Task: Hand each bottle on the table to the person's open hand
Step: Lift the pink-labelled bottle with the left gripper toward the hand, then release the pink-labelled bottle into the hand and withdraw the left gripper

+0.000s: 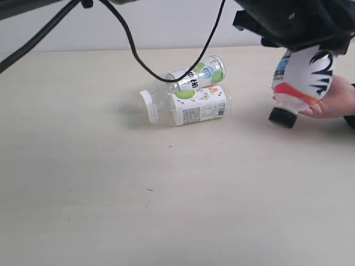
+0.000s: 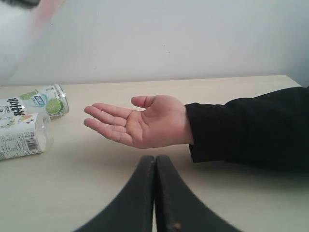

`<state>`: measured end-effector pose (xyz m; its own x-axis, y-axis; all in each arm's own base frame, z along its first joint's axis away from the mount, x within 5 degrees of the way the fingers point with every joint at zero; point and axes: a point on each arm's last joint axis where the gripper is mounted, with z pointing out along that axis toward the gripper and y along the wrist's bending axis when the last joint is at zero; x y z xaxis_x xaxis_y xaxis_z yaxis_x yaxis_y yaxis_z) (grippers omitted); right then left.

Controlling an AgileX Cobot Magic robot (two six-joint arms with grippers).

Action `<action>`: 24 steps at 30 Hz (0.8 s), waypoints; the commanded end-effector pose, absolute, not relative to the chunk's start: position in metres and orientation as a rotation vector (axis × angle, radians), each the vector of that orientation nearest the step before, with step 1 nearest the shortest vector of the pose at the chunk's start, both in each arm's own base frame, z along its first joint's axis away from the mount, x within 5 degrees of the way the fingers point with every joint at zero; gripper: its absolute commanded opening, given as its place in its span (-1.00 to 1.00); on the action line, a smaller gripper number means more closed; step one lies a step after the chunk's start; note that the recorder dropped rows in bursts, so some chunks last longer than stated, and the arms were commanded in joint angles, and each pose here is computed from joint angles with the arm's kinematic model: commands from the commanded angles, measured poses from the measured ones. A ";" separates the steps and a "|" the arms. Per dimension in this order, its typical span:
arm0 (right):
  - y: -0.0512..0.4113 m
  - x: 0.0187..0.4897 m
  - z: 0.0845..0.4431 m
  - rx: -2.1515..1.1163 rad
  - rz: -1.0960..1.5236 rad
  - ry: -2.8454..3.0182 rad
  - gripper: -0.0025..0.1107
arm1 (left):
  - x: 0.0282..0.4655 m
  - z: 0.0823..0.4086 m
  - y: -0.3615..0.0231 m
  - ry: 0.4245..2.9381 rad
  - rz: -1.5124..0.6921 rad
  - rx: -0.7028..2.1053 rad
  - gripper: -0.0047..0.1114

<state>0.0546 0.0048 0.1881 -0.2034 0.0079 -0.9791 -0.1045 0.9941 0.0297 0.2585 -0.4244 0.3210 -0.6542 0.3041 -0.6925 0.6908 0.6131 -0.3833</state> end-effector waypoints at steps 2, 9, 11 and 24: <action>0.004 0.055 0.188 -0.078 0.088 1.765 -0.96 | 0.276 0.335 -0.430 2.270 -0.999 0.616 -0.92; 0.004 0.055 0.188 -0.078 0.088 1.765 -0.96 | 0.317 0.301 -0.430 2.413 -0.982 0.456 -0.92; 0.004 0.055 0.188 -0.078 0.088 1.765 -0.96 | 0.324 0.282 -0.436 2.446 -0.980 0.445 -0.92; 0.004 0.055 0.188 -0.079 0.089 1.763 -0.96 | 0.352 0.211 -0.462 2.395 -1.201 0.213 -0.92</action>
<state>0.0546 0.0048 0.1881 -0.2034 0.0079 -0.9791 -0.1045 0.9941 0.0297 0.3494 -0.4613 0.2091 -0.8960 -0.0431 -0.4419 0.3200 0.6271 -0.7101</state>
